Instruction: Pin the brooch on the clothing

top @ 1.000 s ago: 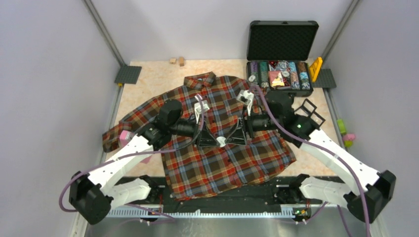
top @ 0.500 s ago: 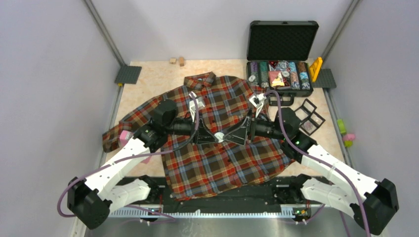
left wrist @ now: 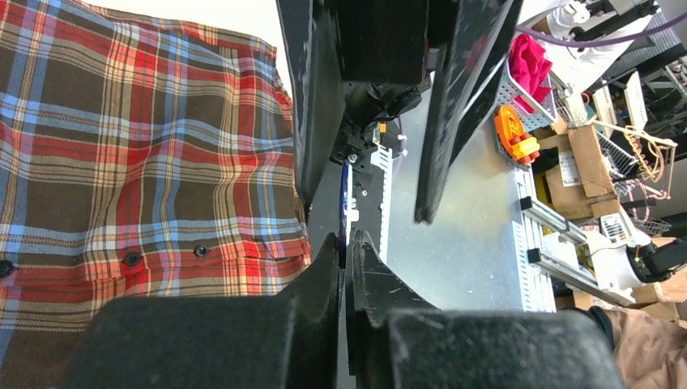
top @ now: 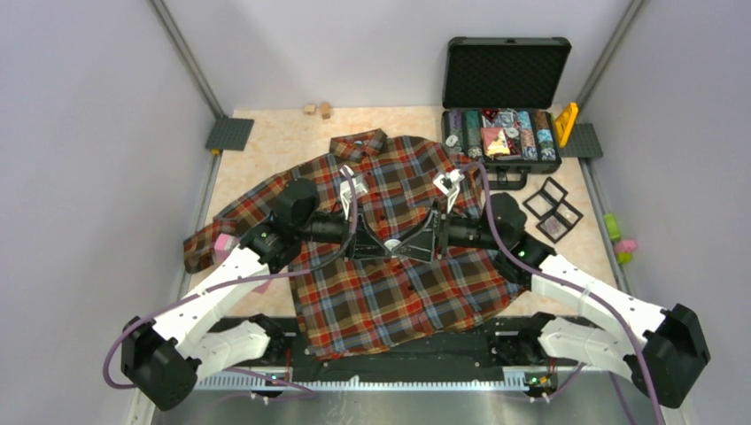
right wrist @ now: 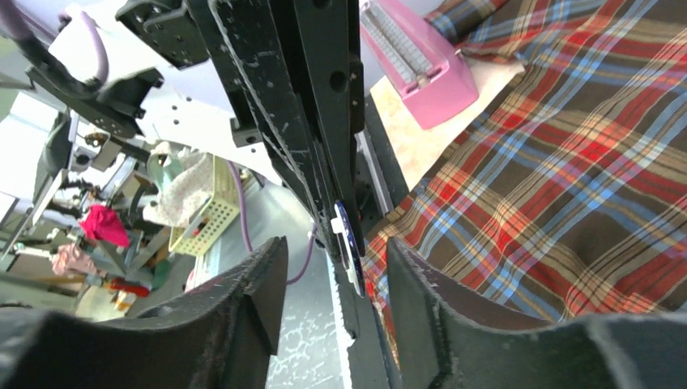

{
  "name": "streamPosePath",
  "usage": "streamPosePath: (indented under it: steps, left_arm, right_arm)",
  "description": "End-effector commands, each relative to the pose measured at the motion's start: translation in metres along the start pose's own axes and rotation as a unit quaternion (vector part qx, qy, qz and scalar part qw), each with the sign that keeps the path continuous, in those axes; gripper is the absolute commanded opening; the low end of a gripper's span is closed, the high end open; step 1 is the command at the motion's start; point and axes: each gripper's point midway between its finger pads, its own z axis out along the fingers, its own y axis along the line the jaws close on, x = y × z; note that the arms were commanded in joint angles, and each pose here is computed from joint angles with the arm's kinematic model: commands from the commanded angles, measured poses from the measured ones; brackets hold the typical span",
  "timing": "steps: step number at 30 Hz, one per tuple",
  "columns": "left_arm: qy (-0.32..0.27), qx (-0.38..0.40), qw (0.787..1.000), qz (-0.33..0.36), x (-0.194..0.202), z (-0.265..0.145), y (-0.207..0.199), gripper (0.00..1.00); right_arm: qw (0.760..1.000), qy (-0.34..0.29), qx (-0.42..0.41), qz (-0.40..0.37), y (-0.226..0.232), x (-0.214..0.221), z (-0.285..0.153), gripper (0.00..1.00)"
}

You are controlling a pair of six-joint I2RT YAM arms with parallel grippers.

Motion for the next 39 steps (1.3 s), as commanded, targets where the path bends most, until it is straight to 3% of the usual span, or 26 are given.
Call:
streamPosePath:
  steps: [1, 5, 14, 21, 26, 34, 39]
  left_arm:
    - [-0.009, 0.013, 1.000, 0.015, -0.005, -0.001, -0.004, 0.00]
    - [-0.011, 0.012, 1.000, 0.018, -0.005, -0.002, -0.005, 0.00]
    - [-0.009, 0.016, 1.000, 0.020, -0.005, -0.002, -0.007, 0.00]
    - [-0.010, 0.016, 1.000, 0.022, -0.004, -0.003, -0.008, 0.00]
    - [-0.010, 0.017, 1.000, 0.022, -0.004, -0.003, -0.008, 0.00]
    - [-0.003, 0.033, 0.999, 0.020, -0.003, -0.003, -0.012, 0.00]
    - [0.000, 0.036, 0.999, 0.016, -0.001, -0.002, -0.012, 0.00]
  right_arm:
    - [0.999, 0.015, -0.023, -0.019, 0.011, 0.004, 0.010, 0.47]
    - [0.999, 0.017, -0.029, -0.017, 0.012, 0.005, 0.011, 0.36]
    - [0.999, 0.004, -0.018, -0.027, 0.015, 0.002, 0.003, 0.39]
    - [1.000, 0.009, -0.007, -0.029, 0.012, 0.004, 0.001, 0.35]
    - [1.000, 0.008, -0.005, -0.028, 0.010, 0.006, 0.002, 0.28]
    - [1.000, 0.011, 0.024, -0.012, -0.004, 0.007, 0.006, 0.07]
    - [0.998, 0.026, 0.058, -0.005, -0.020, 0.010, 0.010, 0.03]
